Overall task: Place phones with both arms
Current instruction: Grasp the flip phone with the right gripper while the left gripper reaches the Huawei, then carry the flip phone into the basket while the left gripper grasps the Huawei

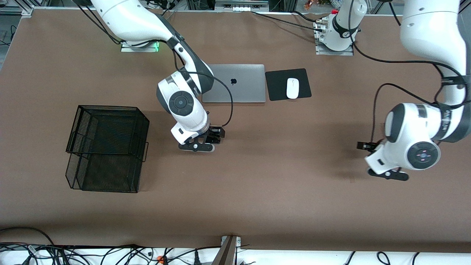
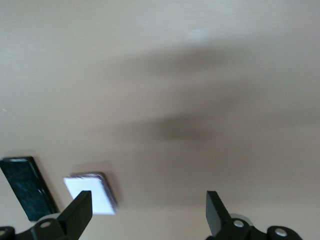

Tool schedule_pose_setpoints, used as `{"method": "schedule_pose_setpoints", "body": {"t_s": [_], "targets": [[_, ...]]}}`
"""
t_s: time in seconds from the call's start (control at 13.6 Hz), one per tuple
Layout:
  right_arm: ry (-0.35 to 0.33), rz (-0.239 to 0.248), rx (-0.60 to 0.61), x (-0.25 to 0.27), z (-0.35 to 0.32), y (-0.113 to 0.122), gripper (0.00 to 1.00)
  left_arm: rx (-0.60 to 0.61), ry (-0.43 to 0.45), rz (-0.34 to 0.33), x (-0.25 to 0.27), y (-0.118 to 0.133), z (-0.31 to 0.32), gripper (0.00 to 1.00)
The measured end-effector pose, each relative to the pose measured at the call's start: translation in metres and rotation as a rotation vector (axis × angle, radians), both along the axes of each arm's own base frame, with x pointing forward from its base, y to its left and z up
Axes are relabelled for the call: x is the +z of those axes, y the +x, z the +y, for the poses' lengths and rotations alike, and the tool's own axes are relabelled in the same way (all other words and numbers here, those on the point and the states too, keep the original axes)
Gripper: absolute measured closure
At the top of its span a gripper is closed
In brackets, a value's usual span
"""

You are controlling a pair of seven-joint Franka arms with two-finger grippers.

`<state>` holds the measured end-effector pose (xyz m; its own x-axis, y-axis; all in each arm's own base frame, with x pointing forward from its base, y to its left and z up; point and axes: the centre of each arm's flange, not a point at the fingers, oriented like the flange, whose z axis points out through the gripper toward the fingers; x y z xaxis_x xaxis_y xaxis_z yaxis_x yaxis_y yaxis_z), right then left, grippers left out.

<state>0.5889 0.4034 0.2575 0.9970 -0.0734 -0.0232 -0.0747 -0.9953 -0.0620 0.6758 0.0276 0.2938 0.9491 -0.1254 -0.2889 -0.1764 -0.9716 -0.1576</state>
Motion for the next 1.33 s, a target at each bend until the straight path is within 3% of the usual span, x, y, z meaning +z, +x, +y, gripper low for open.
{"method": "schedule_pose_setpoints", "body": {"t_s": [0.15, 0.44, 0.96, 1.33], "targets": [[-0.014, -0.003, 0.017, -0.013, 0.009, -0.006, 0.0, -0.019, -0.027, -0.05, -0.014, -0.016, 0.055, 0.0], [-0.033, 0.023, 0.025, -0.043, 0.013, -0.013, 0.0, 0.015, -0.061, -0.083, -0.025, -0.066, 0.151, 0.0], [-0.056, 0.055, 0.041, -0.069, 0.01, -0.02, 0.0, 0.181, -0.144, -0.2, -0.064, -0.136, 0.184, 0.0], [-0.065, 0.07, 0.054, -0.081, 0.016, -0.027, 0.0, 0.23, -0.151, -0.23, -0.087, -0.163, 0.187, 0.0]]}}
